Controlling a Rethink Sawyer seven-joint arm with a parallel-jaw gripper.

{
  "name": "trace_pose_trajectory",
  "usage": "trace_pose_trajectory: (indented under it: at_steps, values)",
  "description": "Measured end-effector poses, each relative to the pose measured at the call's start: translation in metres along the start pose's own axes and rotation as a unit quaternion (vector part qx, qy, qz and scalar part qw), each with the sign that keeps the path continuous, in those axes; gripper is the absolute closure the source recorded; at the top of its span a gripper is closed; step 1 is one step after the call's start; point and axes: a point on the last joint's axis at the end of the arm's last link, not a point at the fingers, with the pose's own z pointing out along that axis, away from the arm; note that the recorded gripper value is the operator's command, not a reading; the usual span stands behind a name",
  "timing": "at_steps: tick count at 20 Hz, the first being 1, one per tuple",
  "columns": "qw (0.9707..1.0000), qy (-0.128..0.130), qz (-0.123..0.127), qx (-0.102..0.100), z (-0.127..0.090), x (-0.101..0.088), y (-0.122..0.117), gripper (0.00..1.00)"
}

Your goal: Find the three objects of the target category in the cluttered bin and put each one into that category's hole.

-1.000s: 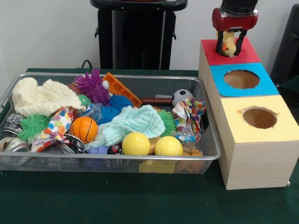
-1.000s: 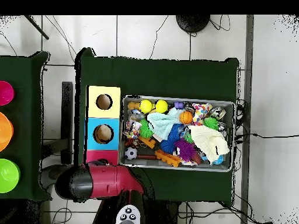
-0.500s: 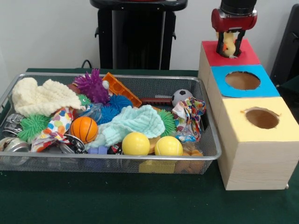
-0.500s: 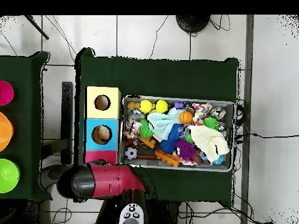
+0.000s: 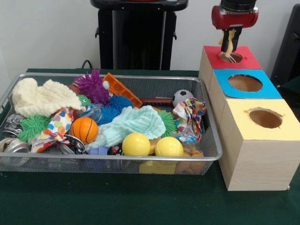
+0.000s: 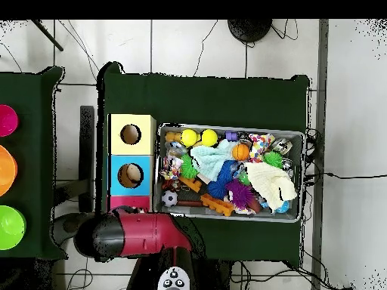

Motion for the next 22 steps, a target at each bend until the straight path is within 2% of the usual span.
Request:
trace_pose_trajectory:
  at_steps: [22]
  values:
    - [1.0,-0.007,-0.002,0.001,-0.0061,-0.002,0.0016,1.0]
